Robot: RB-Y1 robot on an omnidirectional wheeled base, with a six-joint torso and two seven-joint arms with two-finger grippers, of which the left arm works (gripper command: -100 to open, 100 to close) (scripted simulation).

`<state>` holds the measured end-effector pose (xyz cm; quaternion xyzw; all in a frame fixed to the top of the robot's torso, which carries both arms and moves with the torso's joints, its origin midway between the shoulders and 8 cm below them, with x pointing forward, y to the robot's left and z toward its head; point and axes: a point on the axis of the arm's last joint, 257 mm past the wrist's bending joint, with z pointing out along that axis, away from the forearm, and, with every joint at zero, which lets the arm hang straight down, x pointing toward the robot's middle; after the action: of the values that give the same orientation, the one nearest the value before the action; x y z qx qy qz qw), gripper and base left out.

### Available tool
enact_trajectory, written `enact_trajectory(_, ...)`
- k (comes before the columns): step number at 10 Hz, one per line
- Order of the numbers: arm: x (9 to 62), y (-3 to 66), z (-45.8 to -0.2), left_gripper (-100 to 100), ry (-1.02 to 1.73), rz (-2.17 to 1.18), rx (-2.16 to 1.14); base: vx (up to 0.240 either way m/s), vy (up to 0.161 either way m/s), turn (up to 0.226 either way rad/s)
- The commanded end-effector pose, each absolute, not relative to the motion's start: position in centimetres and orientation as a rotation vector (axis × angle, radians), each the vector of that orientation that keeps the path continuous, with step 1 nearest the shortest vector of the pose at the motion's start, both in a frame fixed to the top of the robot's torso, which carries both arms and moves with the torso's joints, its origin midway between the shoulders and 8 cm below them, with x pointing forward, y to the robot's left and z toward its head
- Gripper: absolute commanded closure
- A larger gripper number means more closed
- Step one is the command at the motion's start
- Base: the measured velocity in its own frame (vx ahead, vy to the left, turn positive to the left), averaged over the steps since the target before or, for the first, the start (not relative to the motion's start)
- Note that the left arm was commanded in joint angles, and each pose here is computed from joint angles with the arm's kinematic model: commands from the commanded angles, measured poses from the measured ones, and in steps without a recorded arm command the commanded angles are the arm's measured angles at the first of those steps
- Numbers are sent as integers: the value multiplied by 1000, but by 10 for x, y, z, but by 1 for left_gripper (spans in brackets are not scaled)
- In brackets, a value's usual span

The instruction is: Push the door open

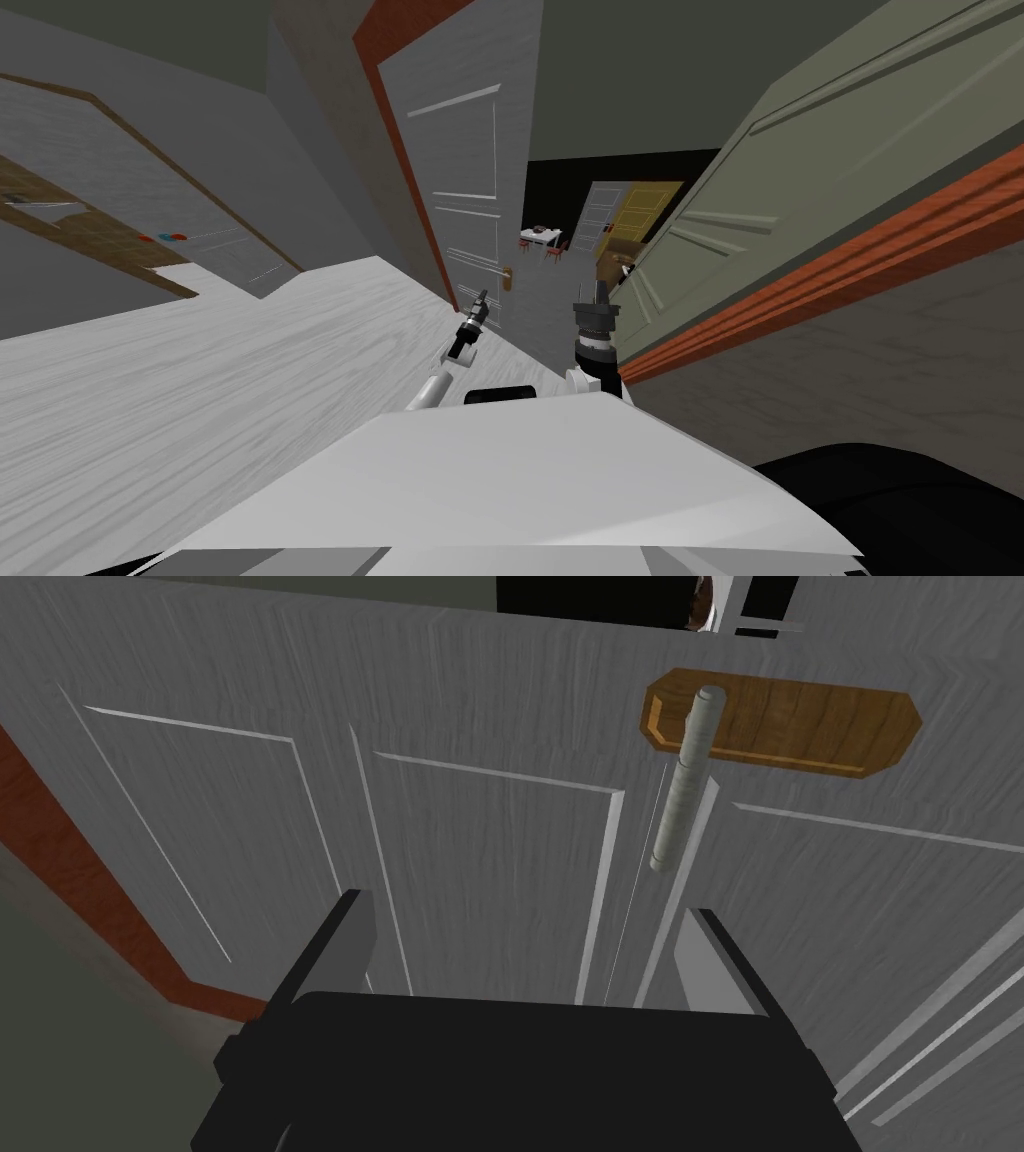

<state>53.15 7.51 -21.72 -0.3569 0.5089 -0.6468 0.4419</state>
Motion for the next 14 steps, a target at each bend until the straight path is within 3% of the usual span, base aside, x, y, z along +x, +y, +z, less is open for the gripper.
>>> enact_trajectory(1,534,73,-225,-100,1285,-1603,-895,62,69,-21)
enact_trajectory(14,558,4,-274,-100,1507,-1622,-893,72,92,-34)
